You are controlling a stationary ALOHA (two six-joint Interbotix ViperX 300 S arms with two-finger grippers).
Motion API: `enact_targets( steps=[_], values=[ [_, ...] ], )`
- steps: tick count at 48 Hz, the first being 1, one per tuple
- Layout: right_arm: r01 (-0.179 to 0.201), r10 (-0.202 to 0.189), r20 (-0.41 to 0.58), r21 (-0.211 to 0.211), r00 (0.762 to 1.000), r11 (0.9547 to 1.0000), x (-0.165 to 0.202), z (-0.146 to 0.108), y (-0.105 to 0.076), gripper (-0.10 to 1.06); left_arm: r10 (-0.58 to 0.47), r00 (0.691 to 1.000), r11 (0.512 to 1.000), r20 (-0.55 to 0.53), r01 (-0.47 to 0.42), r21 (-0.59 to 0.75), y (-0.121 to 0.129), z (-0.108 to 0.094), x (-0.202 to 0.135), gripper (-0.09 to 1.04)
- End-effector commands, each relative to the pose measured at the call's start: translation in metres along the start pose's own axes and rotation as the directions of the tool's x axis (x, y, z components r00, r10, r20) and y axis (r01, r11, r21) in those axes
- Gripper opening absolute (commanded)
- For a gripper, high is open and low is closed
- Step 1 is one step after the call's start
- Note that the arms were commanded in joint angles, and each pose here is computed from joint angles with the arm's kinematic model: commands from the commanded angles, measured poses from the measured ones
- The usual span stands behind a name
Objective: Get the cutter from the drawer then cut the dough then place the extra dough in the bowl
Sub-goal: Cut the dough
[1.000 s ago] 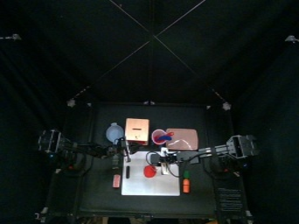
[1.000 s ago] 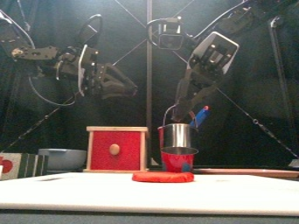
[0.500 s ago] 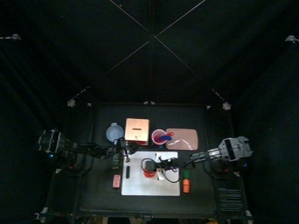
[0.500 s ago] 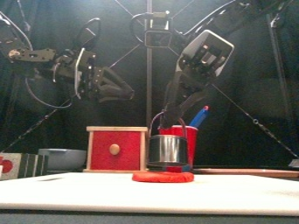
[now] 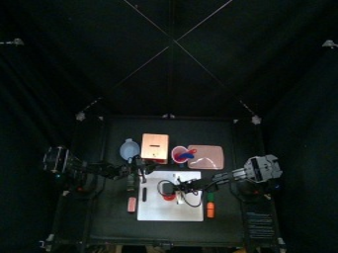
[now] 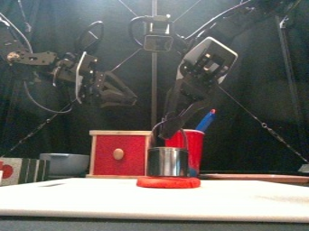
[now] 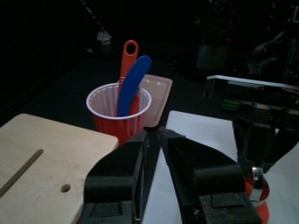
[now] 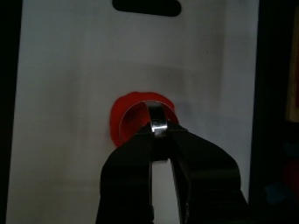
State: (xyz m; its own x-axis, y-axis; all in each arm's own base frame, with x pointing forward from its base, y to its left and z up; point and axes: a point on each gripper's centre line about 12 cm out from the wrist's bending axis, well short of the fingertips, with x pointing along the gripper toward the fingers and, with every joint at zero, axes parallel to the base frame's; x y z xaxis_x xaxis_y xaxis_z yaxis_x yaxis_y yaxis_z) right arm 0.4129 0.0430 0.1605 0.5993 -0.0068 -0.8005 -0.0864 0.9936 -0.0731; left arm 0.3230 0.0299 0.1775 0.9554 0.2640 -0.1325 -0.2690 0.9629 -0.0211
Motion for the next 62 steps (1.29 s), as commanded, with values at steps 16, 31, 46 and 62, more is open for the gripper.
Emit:
enact_targets(
  steps=[16,31,46,62],
  values=[
    [-0.003,0.004,0.047,-0.015,0.999,0.9999,-0.005,0.009,0.002,0.48,-0.016,1.000,1.000,-0.001,0.016,-0.001,-0.005,0.004,0.002,0.64],
    [-0.010,0.012,0.091,-0.020,0.996,0.9998,-0.009,0.016,0.003,0.81,-0.066,0.998,0.998,0.005,0.066,0.021,-0.020,0.005,0.001,0.80],
    [-0.050,0.056,0.320,-0.027,0.946,0.9984,-0.037,0.013,0.001,0.81,-0.185,0.983,0.983,-0.005,0.185,0.003,-0.070,-0.002,-0.007,0.87],
    [-0.076,0.101,0.483,-0.072,0.870,0.9945,-0.047,-0.036,-0.007,0.82,-0.197,0.978,0.980,-0.062,0.199,0.018,-0.099,-0.034,0.016,0.87]
  ],
)
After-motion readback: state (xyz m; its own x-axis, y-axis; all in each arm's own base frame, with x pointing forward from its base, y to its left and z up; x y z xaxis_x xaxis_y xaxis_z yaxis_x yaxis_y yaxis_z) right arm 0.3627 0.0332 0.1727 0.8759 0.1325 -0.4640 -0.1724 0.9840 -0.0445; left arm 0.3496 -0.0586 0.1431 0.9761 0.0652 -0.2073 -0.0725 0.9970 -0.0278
